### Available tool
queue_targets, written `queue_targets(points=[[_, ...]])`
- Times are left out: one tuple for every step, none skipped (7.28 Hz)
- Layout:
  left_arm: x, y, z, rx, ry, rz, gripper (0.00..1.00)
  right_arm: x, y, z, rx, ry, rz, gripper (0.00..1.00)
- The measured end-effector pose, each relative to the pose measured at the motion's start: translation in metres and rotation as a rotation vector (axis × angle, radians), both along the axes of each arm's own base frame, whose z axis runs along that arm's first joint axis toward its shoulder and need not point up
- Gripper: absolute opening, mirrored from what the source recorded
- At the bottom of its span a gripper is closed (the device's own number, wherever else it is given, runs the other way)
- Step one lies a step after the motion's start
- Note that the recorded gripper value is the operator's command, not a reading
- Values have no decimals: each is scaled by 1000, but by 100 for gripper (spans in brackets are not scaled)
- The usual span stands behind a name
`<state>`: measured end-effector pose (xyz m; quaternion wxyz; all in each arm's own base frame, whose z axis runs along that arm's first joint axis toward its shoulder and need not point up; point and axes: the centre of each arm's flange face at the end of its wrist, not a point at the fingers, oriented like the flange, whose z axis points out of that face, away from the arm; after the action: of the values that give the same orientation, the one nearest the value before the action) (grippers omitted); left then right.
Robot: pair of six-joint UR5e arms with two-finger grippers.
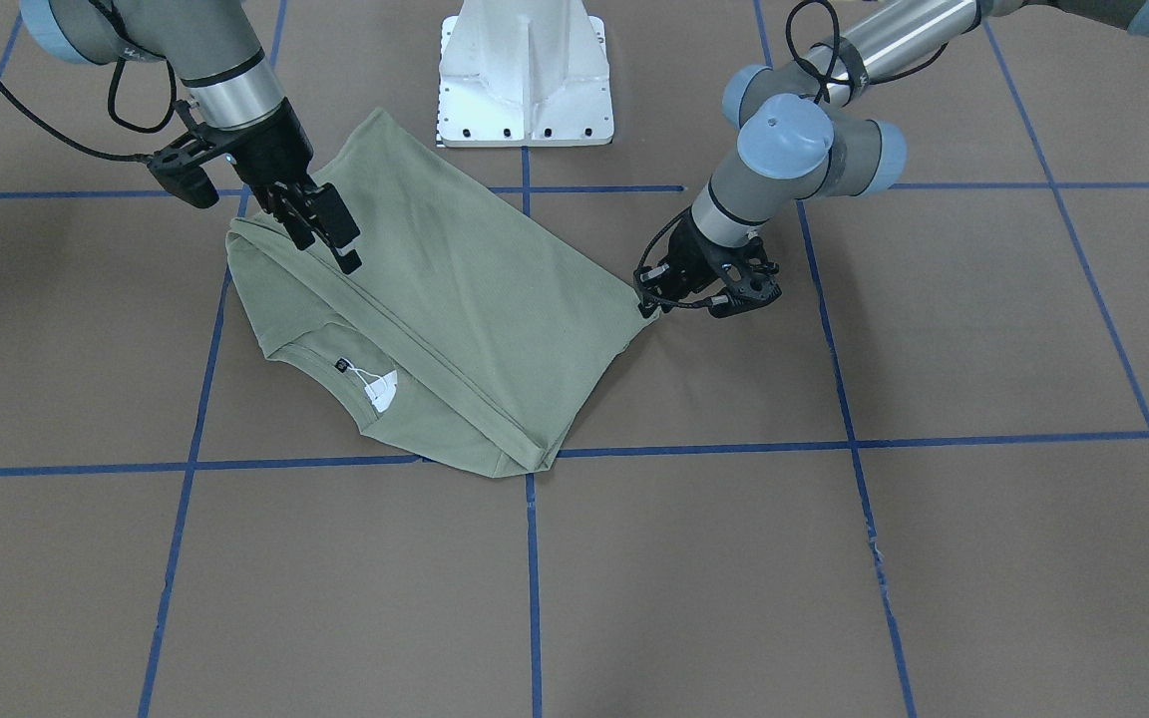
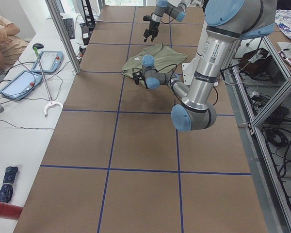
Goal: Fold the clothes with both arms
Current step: 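Pull the shirt straight with both grippers, squaring it on the table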
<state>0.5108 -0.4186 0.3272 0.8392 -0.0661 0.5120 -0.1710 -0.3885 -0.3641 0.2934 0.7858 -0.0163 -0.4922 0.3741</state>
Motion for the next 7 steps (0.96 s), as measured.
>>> queue_targets(points=[[-2, -1, -2, 4, 2, -1, 0, -1, -1, 2, -3, 5, 0, 100], [-14, -8, -8, 12, 0, -13, 0, -4, -2, 4, -4, 8, 0, 100], [-31, -22, -13, 46, -20, -23, 0, -7, -4, 0, -3, 2, 2, 100], [-48, -49, -12, 116, -61, -33, 0, -9, -6, -6, -1, -8, 6, 100], [-55, -94, -9, 167, -95, -66, 0, -10, -6, -9, 0, -14, 11, 100], [-50, -145, -12, 198, -102, -106, 0, -10, -7, -10, 1, -17, 14, 100], [-41, -194, -18, 231, -83, -149, 0, -10, -7, -11, 1, -17, 16, 100]])
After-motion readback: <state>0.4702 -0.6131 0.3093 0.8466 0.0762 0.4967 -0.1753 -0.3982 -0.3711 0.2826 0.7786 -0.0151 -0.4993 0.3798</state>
